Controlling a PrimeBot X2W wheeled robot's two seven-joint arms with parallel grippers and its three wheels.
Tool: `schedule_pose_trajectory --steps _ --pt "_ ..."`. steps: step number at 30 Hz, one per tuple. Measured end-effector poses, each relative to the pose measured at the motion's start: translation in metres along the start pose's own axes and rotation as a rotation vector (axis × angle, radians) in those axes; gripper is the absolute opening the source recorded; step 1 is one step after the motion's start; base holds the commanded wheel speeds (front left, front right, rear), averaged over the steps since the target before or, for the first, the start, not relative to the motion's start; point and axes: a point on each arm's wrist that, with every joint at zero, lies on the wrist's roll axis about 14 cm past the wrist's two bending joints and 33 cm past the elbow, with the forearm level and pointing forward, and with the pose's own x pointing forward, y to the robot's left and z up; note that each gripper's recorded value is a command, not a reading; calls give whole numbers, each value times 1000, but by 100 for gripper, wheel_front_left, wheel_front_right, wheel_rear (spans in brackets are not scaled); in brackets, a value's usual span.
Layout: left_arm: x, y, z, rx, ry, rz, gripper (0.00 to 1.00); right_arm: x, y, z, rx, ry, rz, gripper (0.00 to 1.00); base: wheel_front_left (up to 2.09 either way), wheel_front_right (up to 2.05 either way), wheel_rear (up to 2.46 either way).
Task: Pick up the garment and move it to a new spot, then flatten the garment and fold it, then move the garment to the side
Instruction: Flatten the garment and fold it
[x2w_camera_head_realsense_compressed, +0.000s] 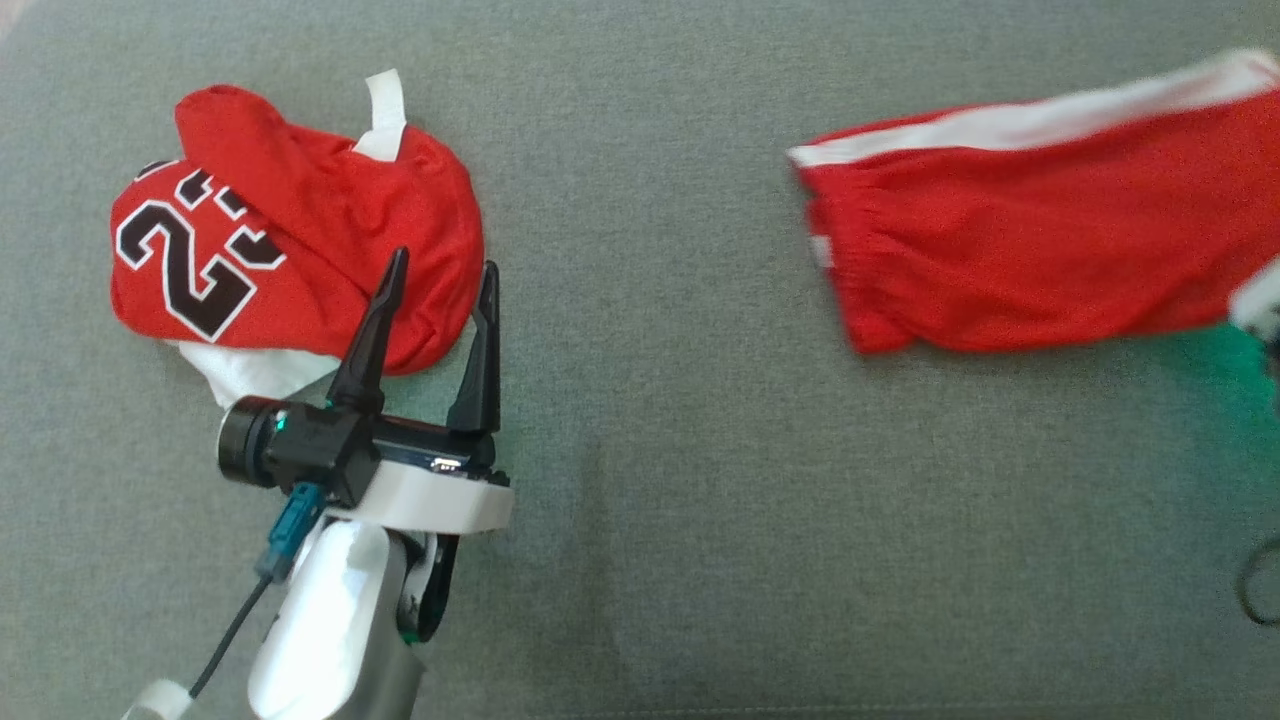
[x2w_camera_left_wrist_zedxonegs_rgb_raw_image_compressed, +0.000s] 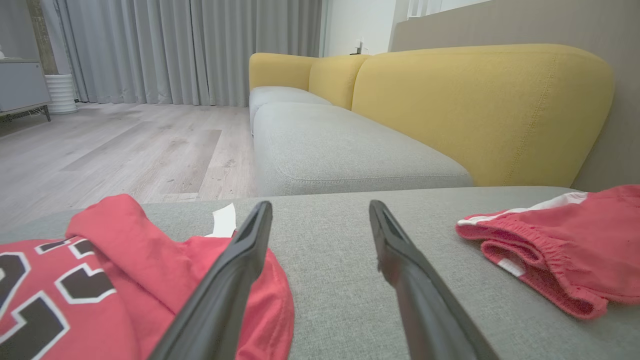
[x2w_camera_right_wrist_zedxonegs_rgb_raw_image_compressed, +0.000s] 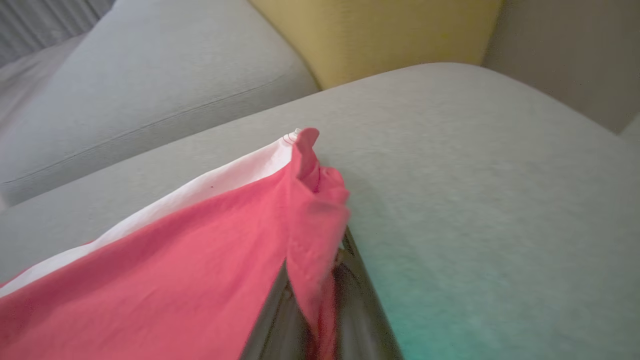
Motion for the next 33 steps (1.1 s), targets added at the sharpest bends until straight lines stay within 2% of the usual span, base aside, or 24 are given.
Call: schedule_pose_trajectory --steps 4,10,17,18,23,33 --pt "-2 -1 1 -2 -1 -4 100 -8 -29 -1 14 -7 -60 0 0 0 0" --pt "-9 4 -2 -4 9 18 100 -10 -18 4 57 -46 -40 0 0 0 0" --pt "-13 3 9 8 -13 14 100 -15 28 28 119 -139 71 0 0 0 0" --pt "-15 3 13 11 -23 14 100 -20 47 44 148 -188 123 0 0 0 0" --pt "-25 2 18 15 -31 20 100 -40 96 73 191 -280 271 0 0 0 0" --pt "-46 9 24 24 -39 55 100 -82 177 52 221 -239 514 0 0 0 0"
